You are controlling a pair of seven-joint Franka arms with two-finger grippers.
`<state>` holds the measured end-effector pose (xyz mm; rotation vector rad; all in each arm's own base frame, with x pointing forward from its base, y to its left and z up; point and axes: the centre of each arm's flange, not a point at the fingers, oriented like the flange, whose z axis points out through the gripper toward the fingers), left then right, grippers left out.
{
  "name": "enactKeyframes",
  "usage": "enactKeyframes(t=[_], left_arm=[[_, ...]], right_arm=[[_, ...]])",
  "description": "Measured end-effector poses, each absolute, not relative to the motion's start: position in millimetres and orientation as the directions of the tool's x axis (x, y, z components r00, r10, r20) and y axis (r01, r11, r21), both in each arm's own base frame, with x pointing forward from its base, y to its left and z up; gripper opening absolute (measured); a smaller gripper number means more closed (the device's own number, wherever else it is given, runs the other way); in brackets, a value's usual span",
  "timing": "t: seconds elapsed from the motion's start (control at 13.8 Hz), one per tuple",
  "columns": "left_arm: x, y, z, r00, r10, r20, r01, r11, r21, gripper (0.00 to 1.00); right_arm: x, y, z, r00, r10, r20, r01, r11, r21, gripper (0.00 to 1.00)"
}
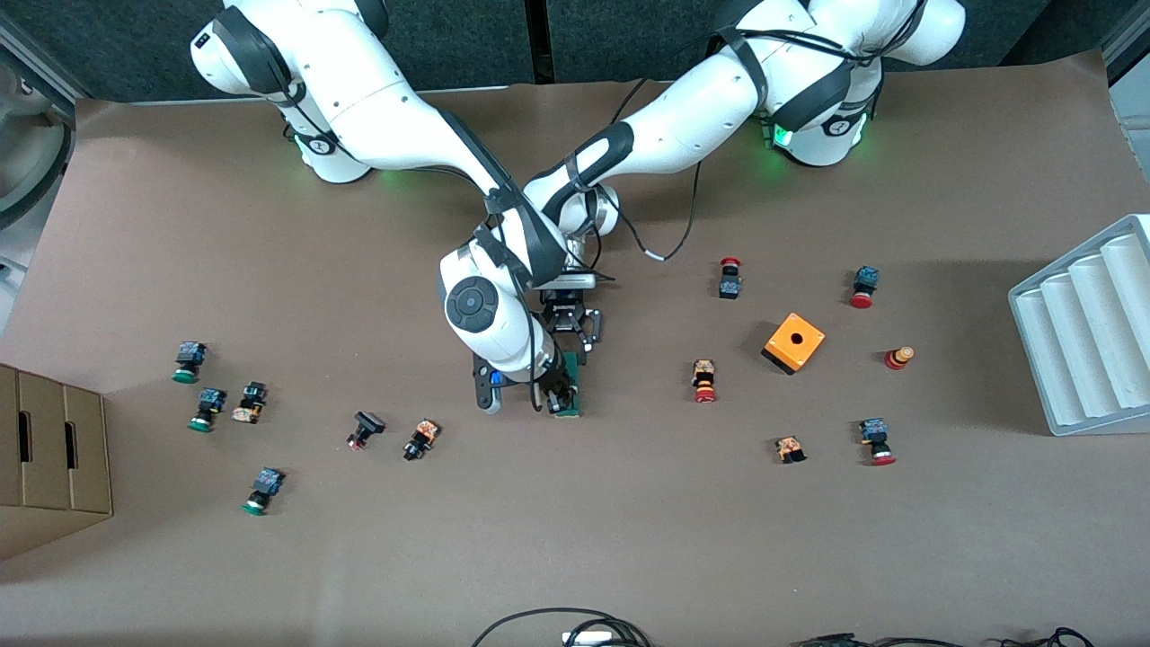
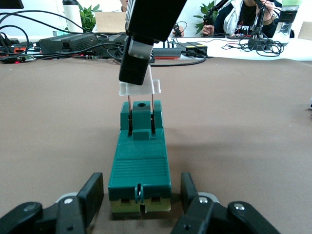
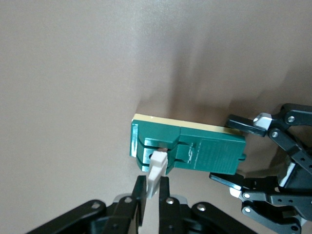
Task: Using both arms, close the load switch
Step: 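Swing the white handle down onto the switch base with the right gripper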
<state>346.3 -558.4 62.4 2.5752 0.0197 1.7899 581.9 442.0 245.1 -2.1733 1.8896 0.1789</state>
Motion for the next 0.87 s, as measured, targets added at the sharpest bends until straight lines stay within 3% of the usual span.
enactKeyframes(t=[0.87], left_arm=[[346,-558,62,0.348,0.013,0.937,0.007,-1.0,0.012,0.73]], right_arm=[[599,438,241,0.127,-0.955,-0.267,-0.989,-0.101,-0.11,0.18]])
